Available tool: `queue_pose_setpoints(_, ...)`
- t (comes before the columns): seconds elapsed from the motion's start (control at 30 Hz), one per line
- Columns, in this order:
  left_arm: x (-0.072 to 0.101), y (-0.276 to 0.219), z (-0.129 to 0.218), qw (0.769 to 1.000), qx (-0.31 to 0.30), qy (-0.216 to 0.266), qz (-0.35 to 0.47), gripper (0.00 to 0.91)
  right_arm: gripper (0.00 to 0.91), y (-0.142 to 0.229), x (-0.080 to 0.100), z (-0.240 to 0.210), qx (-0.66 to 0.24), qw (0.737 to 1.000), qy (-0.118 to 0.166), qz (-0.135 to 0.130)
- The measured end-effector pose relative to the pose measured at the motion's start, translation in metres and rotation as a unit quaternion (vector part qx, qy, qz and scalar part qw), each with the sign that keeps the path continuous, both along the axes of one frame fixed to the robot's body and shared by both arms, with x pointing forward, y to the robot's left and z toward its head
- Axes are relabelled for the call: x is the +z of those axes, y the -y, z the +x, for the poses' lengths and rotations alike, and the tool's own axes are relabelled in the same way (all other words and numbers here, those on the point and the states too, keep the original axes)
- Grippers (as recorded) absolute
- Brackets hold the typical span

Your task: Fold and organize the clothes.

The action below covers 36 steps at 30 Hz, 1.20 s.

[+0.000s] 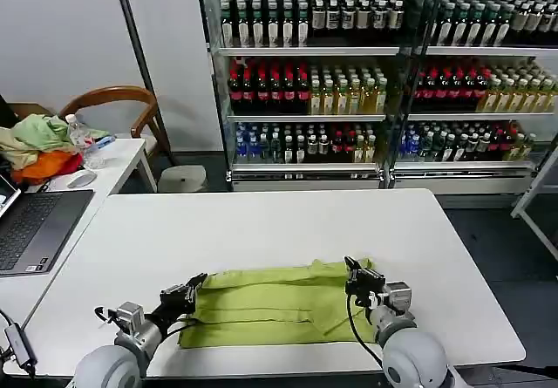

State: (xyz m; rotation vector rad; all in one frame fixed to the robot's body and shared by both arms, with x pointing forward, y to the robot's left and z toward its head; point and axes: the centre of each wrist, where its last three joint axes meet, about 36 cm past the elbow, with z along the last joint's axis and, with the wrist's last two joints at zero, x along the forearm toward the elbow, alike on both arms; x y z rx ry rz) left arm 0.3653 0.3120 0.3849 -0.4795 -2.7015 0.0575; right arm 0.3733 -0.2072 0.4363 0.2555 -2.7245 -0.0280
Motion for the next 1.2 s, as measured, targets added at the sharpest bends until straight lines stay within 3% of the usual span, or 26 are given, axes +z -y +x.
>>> queue_pose_setpoints(0.8, 0.005, -0.019, -0.016, 1.000, -0.016, -0.020, 0.006, 0.050, 0.000, 0.003, -0.014, -0.004, 0.000, 1.000, -0.016, -0.012)
queue_pose_setpoints(0.83, 0.004, -0.020, -0.018, 1.000, -0.018, -0.022, 0.008, 0.856, 0.000, 0.003, -0.014, -0.004, 0.000, 1.000, -0.015, -0.014)
queue_pose_setpoints(0.9, 0.003, -0.020, -0.020, 0.999, -0.020, -0.025, 0.010, 0.907, 0.907, 0.006, -0.017, -0.004, 0.001, 1.000, -0.017, -0.020)
queue_pose_setpoints(1.2, 0.003, -0.014, -0.027, 0.999, -0.022, -0.027, 0.027, 0.907, 0.907, 0.011, -0.017, -0.007, 0.003, 0.999, -0.007, -0.041)
